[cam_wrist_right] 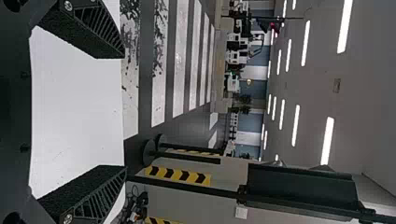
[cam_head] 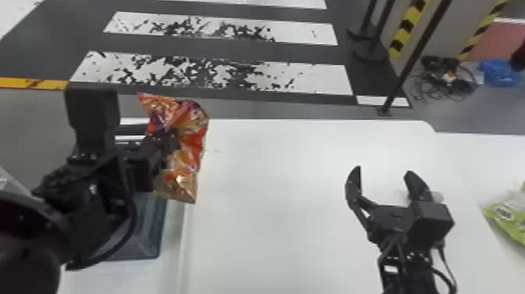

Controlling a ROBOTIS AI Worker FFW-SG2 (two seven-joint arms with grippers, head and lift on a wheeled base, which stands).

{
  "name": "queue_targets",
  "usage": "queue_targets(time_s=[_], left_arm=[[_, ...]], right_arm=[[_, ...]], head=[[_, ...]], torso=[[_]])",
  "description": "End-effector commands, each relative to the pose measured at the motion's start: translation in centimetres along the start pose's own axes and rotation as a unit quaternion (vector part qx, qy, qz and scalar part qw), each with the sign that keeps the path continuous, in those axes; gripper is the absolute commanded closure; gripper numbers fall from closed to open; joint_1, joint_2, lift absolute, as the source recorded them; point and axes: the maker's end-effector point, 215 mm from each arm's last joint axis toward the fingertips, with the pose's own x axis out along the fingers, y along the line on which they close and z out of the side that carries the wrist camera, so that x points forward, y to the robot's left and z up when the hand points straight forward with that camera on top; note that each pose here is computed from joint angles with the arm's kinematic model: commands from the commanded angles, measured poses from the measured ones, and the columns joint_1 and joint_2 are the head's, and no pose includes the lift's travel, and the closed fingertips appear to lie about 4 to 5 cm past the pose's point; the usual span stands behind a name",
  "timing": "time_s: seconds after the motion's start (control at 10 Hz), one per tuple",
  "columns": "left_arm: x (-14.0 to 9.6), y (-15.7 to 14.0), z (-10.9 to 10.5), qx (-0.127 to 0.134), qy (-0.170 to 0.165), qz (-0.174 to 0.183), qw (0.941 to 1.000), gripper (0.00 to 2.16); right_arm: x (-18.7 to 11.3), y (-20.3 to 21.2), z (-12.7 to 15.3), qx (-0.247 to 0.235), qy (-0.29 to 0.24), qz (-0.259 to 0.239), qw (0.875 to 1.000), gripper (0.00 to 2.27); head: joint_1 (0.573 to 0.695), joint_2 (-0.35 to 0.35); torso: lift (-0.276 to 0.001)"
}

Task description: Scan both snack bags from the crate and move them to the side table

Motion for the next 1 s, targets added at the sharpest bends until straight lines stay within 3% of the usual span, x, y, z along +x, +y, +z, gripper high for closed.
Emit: queue_targets(time_s=[0.0, 0.3, 0.6, 0.9], left_arm=[[0.2, -3.7, -1.2, 0.004, 0.012, -0.047, 0.9988, 1.74], [1.6, -10.9, -5.5, 0.029, 0.059, -0.140, 0.9880, 1.74], [3.6, -13.7, -12.2, 0.071, 0.123, -0.171, 0.9749, 1.74], [3.4, -18.1, -19.1, 0.129, 0.176, -0.207, 0.9537, 1.74]], right_arm=[[0.0, -0.2, 0.4, -0.001, -0.008, -0.007, 1.000, 0.09], [-0.1, -0.1, 0.7, 0.002, -0.015, -0.010, 1.000, 0.09], [-0.1, -1.2, 1.5, 0.005, -0.029, -0.031, 0.999, 0.09], [0.4, -1.8, 2.7, 0.013, -0.049, -0.040, 0.998, 0.09]], head=[[0.695, -0.111], [0.695, -0.196], [0.695, -0.286], [0.695, -0.348]], torso=[[-0.029], [-0.029], [-0.029], [-0.029]])
